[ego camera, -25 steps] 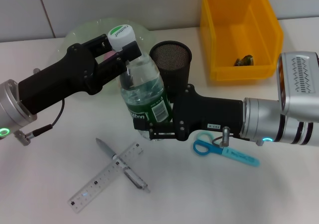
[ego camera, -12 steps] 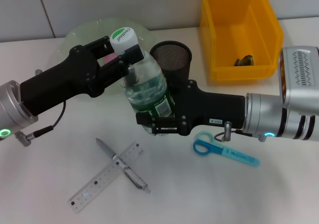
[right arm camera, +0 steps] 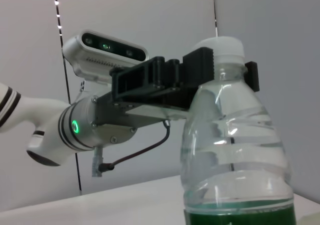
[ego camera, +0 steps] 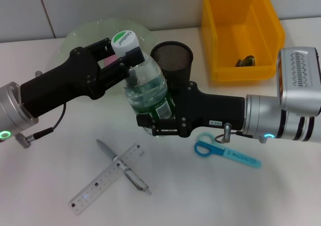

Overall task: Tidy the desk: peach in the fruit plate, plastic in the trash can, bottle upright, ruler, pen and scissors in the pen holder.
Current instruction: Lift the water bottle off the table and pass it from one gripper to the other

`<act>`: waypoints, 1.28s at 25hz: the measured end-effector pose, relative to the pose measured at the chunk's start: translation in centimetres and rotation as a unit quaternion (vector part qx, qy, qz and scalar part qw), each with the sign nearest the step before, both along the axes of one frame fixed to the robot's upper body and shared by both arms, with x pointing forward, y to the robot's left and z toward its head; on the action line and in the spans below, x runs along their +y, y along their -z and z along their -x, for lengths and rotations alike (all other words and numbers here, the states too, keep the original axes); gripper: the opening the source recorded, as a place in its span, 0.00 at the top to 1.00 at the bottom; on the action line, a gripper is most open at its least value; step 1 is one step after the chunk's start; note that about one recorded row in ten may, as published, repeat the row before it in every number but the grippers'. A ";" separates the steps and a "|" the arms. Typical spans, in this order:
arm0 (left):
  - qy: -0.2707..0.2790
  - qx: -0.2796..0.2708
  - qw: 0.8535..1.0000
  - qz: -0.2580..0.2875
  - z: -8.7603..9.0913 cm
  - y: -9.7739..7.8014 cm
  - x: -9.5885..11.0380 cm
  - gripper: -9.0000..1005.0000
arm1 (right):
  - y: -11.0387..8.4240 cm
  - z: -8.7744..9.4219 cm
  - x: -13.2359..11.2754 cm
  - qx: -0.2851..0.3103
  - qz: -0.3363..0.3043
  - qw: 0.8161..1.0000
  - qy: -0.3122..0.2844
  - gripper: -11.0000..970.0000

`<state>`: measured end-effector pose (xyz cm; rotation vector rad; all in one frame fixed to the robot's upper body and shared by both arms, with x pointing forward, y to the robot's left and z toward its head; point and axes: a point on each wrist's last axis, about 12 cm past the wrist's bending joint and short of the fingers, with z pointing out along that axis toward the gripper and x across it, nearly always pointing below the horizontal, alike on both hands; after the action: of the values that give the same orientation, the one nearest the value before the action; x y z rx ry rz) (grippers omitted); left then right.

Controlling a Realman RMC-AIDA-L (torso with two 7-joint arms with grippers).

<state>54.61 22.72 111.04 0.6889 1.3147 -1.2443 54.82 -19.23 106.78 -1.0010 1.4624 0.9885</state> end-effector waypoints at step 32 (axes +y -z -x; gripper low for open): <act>-0.005 -0.006 1.000 -0.007 -0.2 0.0 0.0 0.55 | 0.1 -0.9 0.7 -0.003 0.049 0.999 -0.013 0.21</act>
<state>54.86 22.71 111.06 0.6981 1.3179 -1.2223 55.68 -18.56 106.68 -1.0960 1.5077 0.9386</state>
